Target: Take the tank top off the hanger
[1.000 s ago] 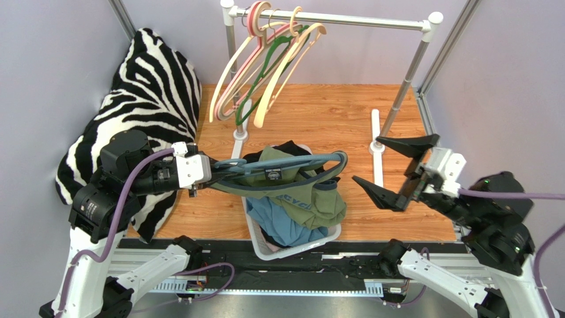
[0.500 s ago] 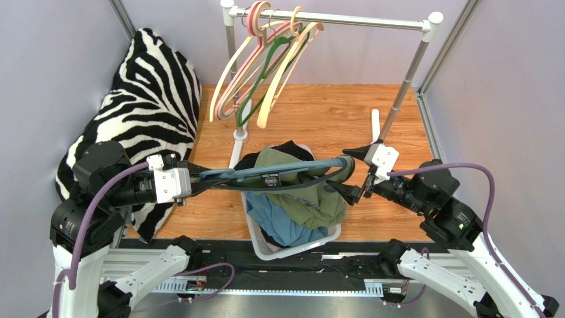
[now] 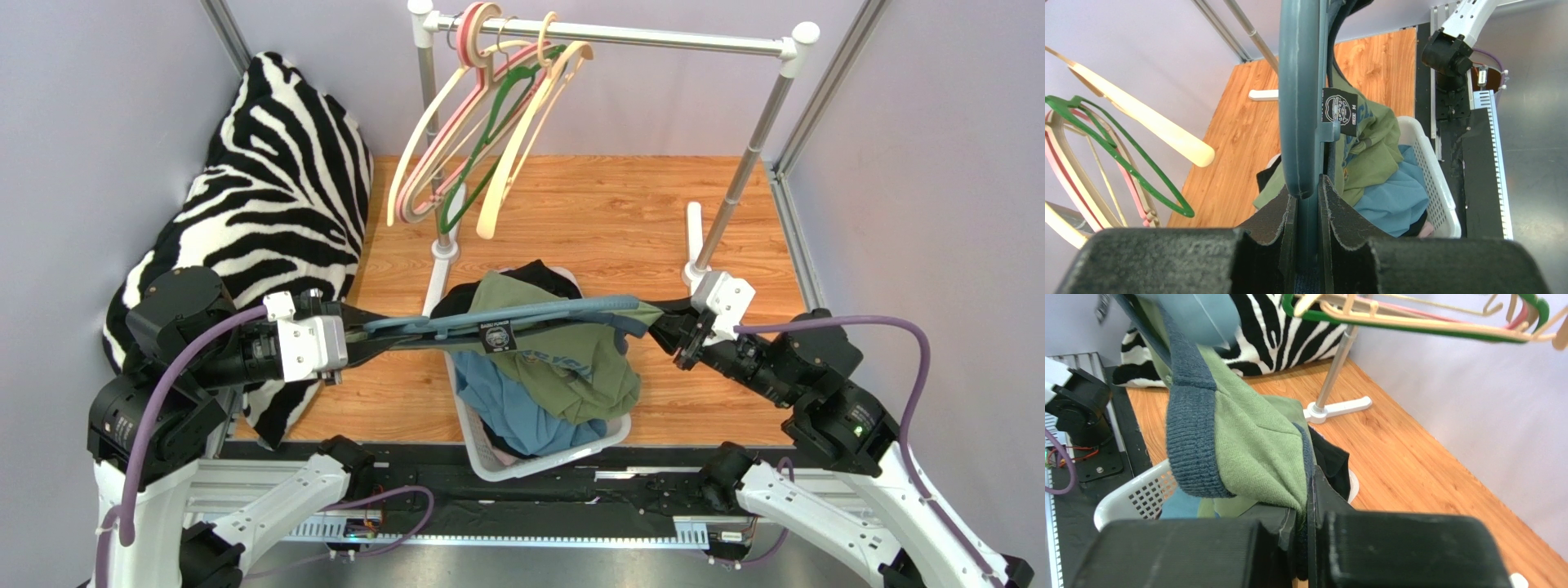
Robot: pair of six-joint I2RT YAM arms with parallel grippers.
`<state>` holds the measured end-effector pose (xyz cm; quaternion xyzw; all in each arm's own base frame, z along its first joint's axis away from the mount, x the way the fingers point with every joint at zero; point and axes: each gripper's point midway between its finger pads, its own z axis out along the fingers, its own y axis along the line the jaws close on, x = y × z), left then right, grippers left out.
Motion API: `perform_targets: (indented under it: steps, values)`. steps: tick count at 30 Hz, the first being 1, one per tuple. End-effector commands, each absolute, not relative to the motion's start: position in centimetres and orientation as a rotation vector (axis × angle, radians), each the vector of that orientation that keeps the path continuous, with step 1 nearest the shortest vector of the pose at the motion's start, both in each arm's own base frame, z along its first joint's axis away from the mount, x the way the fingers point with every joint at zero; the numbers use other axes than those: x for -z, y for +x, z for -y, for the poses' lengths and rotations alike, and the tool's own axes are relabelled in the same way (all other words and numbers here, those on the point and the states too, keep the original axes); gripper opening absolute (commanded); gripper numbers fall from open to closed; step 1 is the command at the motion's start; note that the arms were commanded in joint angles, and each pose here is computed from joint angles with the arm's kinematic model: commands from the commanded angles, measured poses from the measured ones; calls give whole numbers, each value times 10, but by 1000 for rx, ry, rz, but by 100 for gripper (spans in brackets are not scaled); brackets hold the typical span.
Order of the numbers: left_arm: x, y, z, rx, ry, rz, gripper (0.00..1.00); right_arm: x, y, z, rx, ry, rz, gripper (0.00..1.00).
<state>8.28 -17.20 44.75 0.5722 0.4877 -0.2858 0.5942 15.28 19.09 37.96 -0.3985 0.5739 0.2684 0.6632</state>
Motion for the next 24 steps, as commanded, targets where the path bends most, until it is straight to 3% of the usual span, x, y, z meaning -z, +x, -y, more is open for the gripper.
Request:
perform_targets:
  steps: [1,5,6,8,9,12,15,18,24]
  values:
    - [-472,79,168,622,1299,-1059,10,-364,168,-181,-544,-811,-1360,0]
    - [-474,79,168,617,1310,-1058,9,-349,167,-185,-551,-853,-1376,0]
    - [-473,78,169,629,1316,-1059,8,-347,160,-190,-586,-893,-1370,4]
    - [-463,83,173,652,1329,-1090,8,-349,155,-192,-594,-935,-1365,25]
    - [-458,86,174,653,1337,-1103,8,-357,148,-187,-594,-957,-1359,44]
    - [-433,96,179,671,1373,-1172,8,-389,128,-169,-573,-981,-1292,64]
    - [-407,102,186,710,1424,-1238,8,-410,100,-164,-657,-1011,-1220,77]
    - [-390,104,194,750,1467,-1283,8,-426,88,-161,-667,-1064,-1198,80]
    - [-380,110,204,773,1512,-1312,8,-429,96,-186,-695,-1188,-1179,78]
